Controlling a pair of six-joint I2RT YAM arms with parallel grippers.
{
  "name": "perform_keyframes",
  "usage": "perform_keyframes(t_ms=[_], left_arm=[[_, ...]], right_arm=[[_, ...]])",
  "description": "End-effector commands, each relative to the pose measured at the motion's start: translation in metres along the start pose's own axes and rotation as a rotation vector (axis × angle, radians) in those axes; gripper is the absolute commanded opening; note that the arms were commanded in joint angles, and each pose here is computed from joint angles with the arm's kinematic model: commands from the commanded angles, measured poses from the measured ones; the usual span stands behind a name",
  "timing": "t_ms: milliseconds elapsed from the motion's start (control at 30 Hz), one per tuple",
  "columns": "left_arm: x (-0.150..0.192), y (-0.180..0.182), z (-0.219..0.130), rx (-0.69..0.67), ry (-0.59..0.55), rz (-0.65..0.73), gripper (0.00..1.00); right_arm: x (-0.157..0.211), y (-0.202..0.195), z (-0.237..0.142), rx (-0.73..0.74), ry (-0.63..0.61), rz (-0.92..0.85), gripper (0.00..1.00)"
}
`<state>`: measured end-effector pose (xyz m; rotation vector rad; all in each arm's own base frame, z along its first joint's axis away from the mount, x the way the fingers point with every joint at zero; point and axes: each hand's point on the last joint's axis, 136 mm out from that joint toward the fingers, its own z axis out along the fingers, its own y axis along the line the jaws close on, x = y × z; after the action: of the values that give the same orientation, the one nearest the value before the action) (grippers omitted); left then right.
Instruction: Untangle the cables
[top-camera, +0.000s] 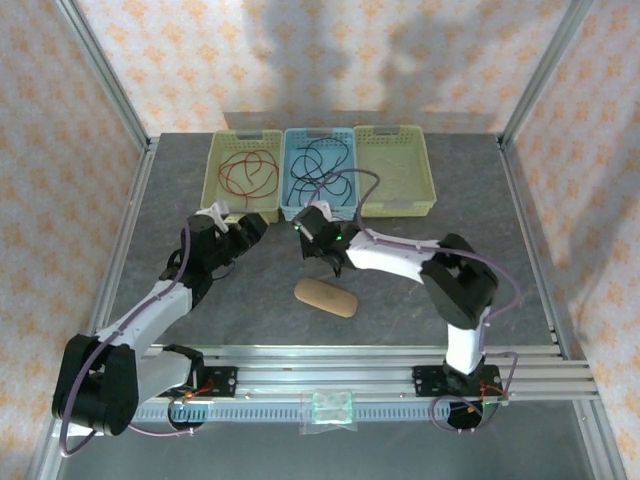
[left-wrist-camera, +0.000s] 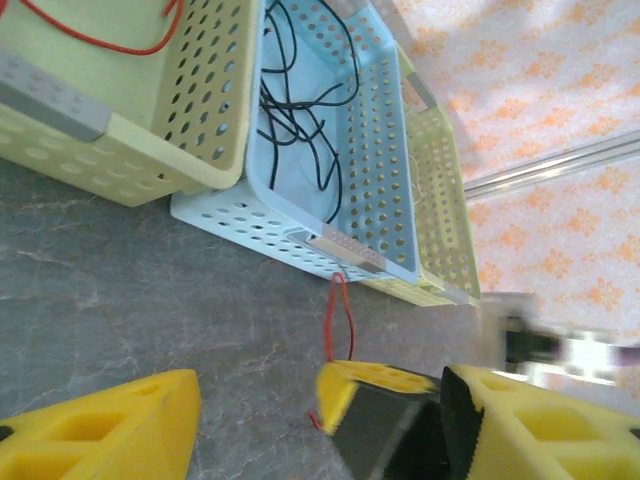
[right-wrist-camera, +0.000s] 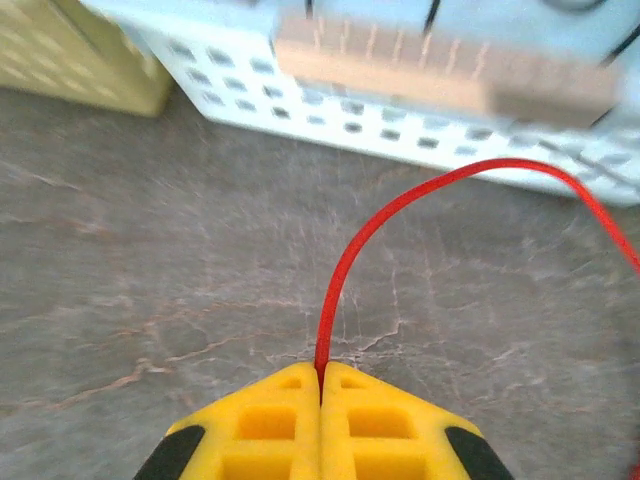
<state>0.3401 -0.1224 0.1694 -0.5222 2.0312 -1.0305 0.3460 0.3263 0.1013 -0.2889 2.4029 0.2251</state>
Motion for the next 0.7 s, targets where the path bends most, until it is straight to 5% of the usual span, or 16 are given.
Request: perform_keyframes(t_ms=[0,333,667], left_arm=[[-0.022,-0.034,0.003,0.083,-0.085,0.105,0.68],[-0.024,-0.076,0.013,0.205,-0.166,0.452,0.97],[0.001,-0.112,0.036,0.341,-0.084,0.742,0.97]], right_arm=[[-0.02,-0.011,-0.036,-0.037,-0.05,-0.023,0.0],[-0.049,-0.032,-0.107,-0.258,-0.116,-0.086,0.0],[-0.062,-0.03,-0.142,-0.466,-0.122,-0.123,0.0]])
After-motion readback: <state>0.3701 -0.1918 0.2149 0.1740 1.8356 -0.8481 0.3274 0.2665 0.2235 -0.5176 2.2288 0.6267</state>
